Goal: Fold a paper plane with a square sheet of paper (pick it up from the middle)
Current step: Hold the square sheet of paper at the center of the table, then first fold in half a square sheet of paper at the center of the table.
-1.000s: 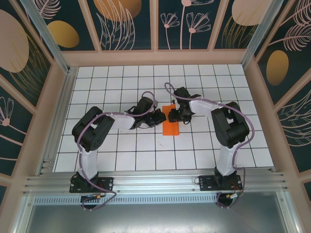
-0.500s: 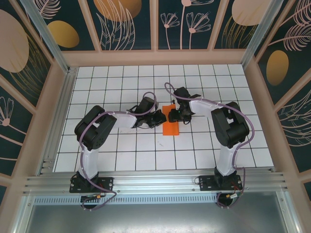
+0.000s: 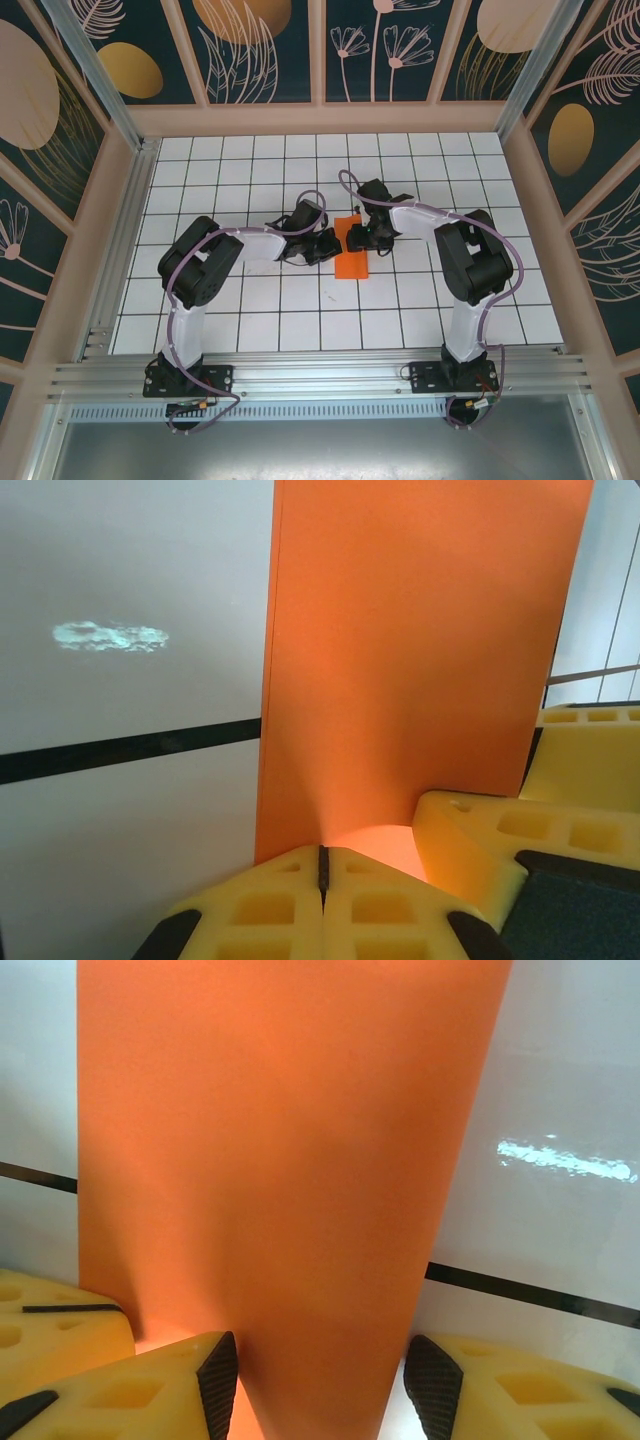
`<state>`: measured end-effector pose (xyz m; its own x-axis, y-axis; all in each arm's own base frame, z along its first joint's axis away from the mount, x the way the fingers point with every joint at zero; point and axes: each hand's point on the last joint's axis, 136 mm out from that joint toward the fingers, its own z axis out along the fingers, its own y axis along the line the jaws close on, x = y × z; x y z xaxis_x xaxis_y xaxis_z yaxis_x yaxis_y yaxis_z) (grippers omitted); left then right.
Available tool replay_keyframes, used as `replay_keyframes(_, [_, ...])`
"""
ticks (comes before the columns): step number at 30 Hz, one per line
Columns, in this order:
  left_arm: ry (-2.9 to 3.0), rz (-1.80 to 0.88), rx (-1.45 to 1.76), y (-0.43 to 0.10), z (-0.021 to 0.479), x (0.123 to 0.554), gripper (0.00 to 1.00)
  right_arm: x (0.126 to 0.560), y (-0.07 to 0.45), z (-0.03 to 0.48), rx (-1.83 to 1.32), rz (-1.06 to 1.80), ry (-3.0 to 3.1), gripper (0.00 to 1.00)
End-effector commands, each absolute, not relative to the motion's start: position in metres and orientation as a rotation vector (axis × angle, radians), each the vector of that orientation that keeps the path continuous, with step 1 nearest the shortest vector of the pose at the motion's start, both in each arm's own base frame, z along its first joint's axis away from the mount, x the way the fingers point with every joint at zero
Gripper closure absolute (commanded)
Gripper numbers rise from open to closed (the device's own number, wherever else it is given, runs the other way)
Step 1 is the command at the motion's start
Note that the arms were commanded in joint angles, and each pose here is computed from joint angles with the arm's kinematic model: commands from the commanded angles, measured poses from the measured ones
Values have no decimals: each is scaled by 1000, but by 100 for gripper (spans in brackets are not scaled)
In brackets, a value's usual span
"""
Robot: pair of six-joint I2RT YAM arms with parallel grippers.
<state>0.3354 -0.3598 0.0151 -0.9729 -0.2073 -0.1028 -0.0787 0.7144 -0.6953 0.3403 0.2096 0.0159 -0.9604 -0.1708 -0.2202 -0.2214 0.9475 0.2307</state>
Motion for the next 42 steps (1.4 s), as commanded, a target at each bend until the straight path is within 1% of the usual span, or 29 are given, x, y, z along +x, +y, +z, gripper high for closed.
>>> replay_keyframes(1, [2839, -914, -245, -341, -14, 327, 99, 337, 212, 3, -249, 398, 2938, 44])
replay_keyframes(3, [2856, -871, -247, -336, -20, 325, 100, 348, 217, 26, -206, 462, 2879, 42])
replay_keyframes(6, [2876, -830, -253, -331, -26, 323, 100, 363, 218, 68, -115, 583, 2765, 34])
replay_keyframes(7, [2883, -817, -252, -329, -28, 321, 100, 367, 215, 82, -78, 619, 2725, 33])
replay_keyframes(9, [2890, -806, -253, -327, -31, 320, 100, 371, 207, 103, -17, 675, 2664, 34])
replay_keyframes(12, [2895, -800, -252, -327, -33, 319, 100, 366, 208, 115, -32, 752, 2640, 43])
replay_keyframes(14, [2895, -798, -252, -326, -33, 319, 100, 359, 219, 112, -86, 813, 2663, 53])
replay_keyframes(15, [2896, -794, -253, -326, -34, 319, 100, 356, 224, 108, -108, 838, 2679, 60])
replay_keyframes(18, [2897, -791, -254, -326, -35, 320, 100, 347, 234, 89, -148, 862, 2736, 74])
replay_keyframes(20, [2901, -786, -258, -325, -36, 319, 100, 343, 237, 76, -155, 880, 2767, 79])
replay_keyframes(26, [2914, -772, -267, -323, -40, 317, 100, 332, 237, 42, -183, 974, 2830, 81])
replay_keyframes(37, [2943, -709, -279, -314, -51, 311, 100, 327, 207, -4, -77, 920, 2908, 80])
replay_keyframes(40, [2951, -697, -276, -312, -54, 309, 100, 328, 208, 0, -68, 945, 2889, 80])
replay_keyframes(42, [2954, -693, -276, -311, -55, 308, 100, 332, 216, 20, -88, 1013, 2829, 81])
